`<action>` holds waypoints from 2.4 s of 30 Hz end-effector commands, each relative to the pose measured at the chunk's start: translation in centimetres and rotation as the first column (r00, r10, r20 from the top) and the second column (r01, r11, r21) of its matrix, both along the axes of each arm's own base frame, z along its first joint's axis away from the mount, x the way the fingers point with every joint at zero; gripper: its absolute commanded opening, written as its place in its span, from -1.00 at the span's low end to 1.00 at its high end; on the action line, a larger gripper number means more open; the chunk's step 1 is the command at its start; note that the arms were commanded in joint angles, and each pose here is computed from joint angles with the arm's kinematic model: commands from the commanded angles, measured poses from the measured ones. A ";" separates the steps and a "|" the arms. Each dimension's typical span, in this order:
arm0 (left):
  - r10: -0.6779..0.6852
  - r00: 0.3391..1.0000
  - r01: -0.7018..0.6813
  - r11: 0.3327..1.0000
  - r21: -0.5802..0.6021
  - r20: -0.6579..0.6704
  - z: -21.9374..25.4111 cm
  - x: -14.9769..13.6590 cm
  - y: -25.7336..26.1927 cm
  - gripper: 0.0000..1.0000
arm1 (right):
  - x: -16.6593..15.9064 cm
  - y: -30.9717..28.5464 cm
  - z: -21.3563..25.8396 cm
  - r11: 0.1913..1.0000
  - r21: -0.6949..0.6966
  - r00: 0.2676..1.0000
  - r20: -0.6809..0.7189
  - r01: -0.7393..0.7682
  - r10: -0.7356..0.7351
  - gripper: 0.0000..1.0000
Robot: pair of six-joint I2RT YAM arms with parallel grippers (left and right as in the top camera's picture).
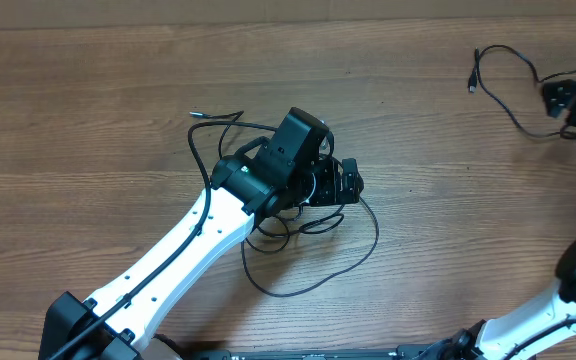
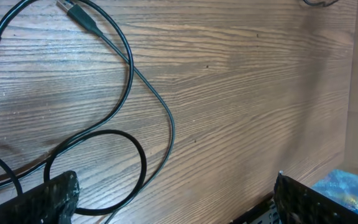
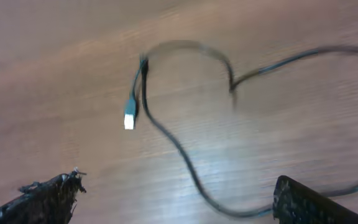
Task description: Untangle cables
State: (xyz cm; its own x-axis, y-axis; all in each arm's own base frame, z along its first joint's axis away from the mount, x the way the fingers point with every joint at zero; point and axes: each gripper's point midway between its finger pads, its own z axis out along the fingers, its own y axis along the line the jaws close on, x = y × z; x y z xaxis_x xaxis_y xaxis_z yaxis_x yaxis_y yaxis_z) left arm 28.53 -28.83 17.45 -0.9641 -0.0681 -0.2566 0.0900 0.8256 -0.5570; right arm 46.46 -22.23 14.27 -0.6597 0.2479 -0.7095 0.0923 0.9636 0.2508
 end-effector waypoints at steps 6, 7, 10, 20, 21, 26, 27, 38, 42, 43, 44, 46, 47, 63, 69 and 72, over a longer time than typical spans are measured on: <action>-0.009 1.000 0.008 1.000 0.005 0.028 0.4 0.5 0.0 0.99 | -0.6 2.6 -1.8 0.991 -0.129 0.985 -0.172 -0.039 0.016 1.00; -0.009 1.000 0.009 1.000 0.005 0.028 0.4 0.5 0.0 0.99 | -0.8 2.7 -2.1 0.990 -0.139 0.982 -0.190 -0.037 0.010 1.00; -0.009 1.000 0.008 1.000 0.005 0.028 0.4 0.5 0.0 0.99 | -1.7 2.7 -2.9 0.983 -0.181 0.965 -0.262 -0.015 -0.033 1.00; -0.009 1.000 0.008 1.000 0.005 0.027 0.4 0.5 0.0 0.99 | -4.1 1.6 -4.4 0.971 -0.229 0.912 -0.380 0.070 -0.155 1.00; -0.009 1.000 0.009 1.000 0.005 0.027 0.4 0.5 0.0 0.99 | -4.2 1.4 -4.5 0.969 -0.235 0.908 -0.387 0.072 -0.161 1.00; -0.009 1.000 0.008 1.000 0.005 0.028 0.4 0.5 0.0 0.99 | -4.8 1.2 -5.4 0.965 -0.249 0.896 -0.408 0.077 -0.176 1.00; -0.009 1.000 0.008 1.000 0.005 0.027 0.4 0.5 0.0 0.99 | -4.9 1.3 -5.9 0.966 -0.247 0.893 -0.414 0.075 -0.175 1.00; -0.009 1.000 0.008 1.000 0.005 0.027 0.4 0.5 0.0 1.00 | -5.9 1.7 -10.8 0.978 -0.203 0.841 -0.519 0.052 -0.153 1.00; -0.009 1.000 0.009 1.000 0.005 0.028 0.4 0.5 0.0 1.00 | -6.0 1.2 -12.2 0.977 -0.205 0.830 -0.534 0.057 -0.161 1.00; -0.009 1.000 0.008 1.000 0.005 0.027 0.4 0.5 0.0 0.99 | -6.0 1.1 -12.5 0.977 -0.204 0.829 -0.536 0.060 -0.162 1.00; -0.009 1.000 0.008 1.000 0.005 0.027 0.4 0.5 0.0 1.00 | -6.0 1.0 -12.8 0.977 -0.203 0.827 -0.538 0.062 -0.164 1.00; -0.009 1.000 0.008 1.000 0.005 0.027 0.4 0.5 0.0 1.00 | -6.0 0.6 -13.4 0.977 -0.203 0.826 -0.538 0.067 -0.168 1.00; -0.009 1.000 0.008 1.000 0.005 0.027 0.4 0.5 0.0 1.00 | -5.9 0.3 -13.8 0.976 -0.204 0.827 -0.536 0.072 -0.173 1.00; -0.009 1.000 0.008 1.000 0.005 0.027 0.4 0.5 0.0 1.00 | -4.2 -1.1 -17.9 0.972 -0.219 0.842 -0.505 0.089 -0.191 1.00; -0.009 1.000 0.008 1.000 0.005 0.027 0.4 0.5 0.0 1.00 | -2.9 -1.8 -18.3 0.965 -0.242 0.866 -0.456 0.100 -0.204 1.00; -0.009 1.000 0.008 1.000 0.005 0.027 0.4 0.5 0.0 0.99 | -2.2 -2.2 -18.4 0.961 -0.255 0.879 -0.427 0.107 -0.211 1.00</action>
State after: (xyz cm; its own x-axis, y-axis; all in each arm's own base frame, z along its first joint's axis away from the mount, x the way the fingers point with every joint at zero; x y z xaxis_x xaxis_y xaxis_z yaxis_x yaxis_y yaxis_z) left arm 28.55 -28.83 17.46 -0.9640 -0.0685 -0.2569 0.0898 0.8255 -0.5572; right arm 45.86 -24.17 0.27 -0.8444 0.2393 -0.4793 0.2890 0.9568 -0.0315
